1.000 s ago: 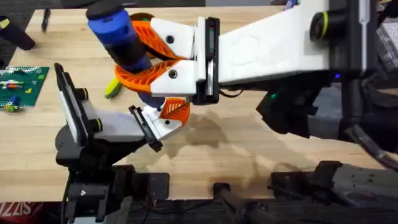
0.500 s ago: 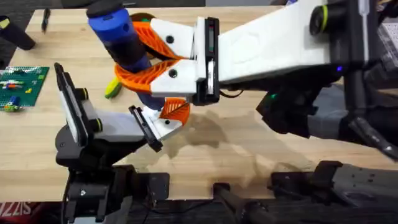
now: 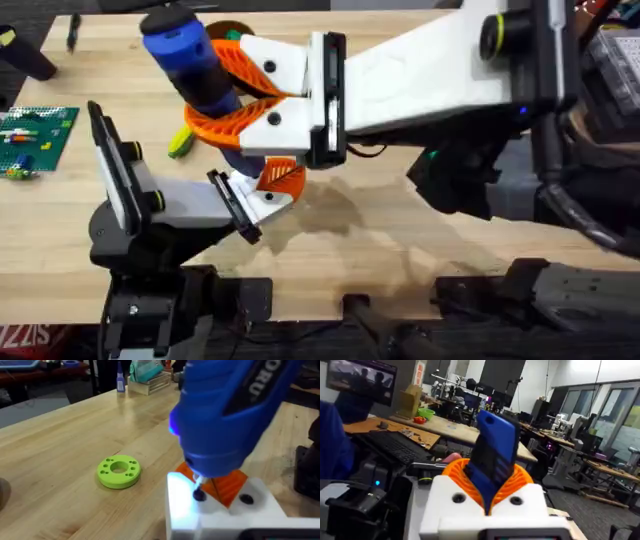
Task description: Pick up the gripper from the table and insert it into the empty holder that is missing its gripper. Then pick up a screw, insert it into the mounting hole, and use the screwdriver to tighten it. Finally, clean up the table by picking up the vegetable and placing it into the bucket.
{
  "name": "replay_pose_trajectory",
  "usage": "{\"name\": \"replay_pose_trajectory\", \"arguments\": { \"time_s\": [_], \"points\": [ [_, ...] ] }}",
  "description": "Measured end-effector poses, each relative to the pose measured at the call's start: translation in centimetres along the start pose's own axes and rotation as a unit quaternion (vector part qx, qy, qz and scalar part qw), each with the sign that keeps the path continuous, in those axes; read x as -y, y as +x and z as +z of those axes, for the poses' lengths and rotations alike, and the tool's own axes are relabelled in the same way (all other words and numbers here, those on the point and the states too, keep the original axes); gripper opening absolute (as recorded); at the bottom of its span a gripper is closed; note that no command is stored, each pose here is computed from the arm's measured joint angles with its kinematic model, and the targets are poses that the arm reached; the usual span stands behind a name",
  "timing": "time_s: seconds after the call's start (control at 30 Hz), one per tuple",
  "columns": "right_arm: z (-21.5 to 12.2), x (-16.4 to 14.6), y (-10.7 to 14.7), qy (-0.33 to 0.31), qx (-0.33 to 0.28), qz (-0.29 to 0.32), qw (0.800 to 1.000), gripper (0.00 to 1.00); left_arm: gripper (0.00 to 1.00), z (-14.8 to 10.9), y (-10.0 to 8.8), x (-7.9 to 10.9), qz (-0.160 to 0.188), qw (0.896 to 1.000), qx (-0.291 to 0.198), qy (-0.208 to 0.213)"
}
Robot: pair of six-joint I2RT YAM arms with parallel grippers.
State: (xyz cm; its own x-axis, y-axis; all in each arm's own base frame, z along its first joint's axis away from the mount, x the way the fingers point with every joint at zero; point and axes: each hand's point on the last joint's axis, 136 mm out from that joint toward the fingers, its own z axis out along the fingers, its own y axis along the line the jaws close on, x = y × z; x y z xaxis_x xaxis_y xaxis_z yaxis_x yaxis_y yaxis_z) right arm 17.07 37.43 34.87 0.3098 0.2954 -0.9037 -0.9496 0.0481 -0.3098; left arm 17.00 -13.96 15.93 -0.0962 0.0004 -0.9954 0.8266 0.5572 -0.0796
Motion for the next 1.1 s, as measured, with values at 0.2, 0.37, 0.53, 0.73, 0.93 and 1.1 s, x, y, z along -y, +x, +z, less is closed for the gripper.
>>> {"name": "replay_pose_trajectory", "arguments": {
  "time_s": [0.2, 0.37, 0.53, 0.73, 0.93, 1.1],
  "points": [
    [0.07, -0.14, -0.26, -0.002, 0.005, -0.003, 1.0, 0.027, 0.017, 0.0, -0.02, 0.0, 0.0, 1.0, 0.0, 0.0],
    [0.2, -0.39, -0.43, -0.005, 0.008, -0.003, 1.0, 0.027, 0.017, 0.0, -0.01, 0.0, 0.0, 1.0, 0.0, 0.0],
    [0.2, -0.3, -0.43, -0.002, 0.008, -0.003, 1.0, 0.027, 0.017, 0.0, -0.02, 0.0, 0.0, 1.0, 0.0, 0.0],
    [0.21, -0.29, -0.27, -0.002, 0.005, 0.0, 1.0, 0.027, 0.017, 0.0, -0.02, 0.0, 0.0, 1.0, 0.0, 0.0],
    [0.2, -0.29, -0.14, -0.002, 0.003, 0.002, 1.0, 0.027, 0.017, 0.0, -0.01, 0.0, 0.0, 1.0, 0.0, 0.0],
    [0.2, -0.29, 0.15, -0.002, -0.002, 0.006, 1.0, 0.027, 0.017, 0.0, -0.02, 0.0, 0.0, 1.0, 0.0, 0.0]
  ]
}}
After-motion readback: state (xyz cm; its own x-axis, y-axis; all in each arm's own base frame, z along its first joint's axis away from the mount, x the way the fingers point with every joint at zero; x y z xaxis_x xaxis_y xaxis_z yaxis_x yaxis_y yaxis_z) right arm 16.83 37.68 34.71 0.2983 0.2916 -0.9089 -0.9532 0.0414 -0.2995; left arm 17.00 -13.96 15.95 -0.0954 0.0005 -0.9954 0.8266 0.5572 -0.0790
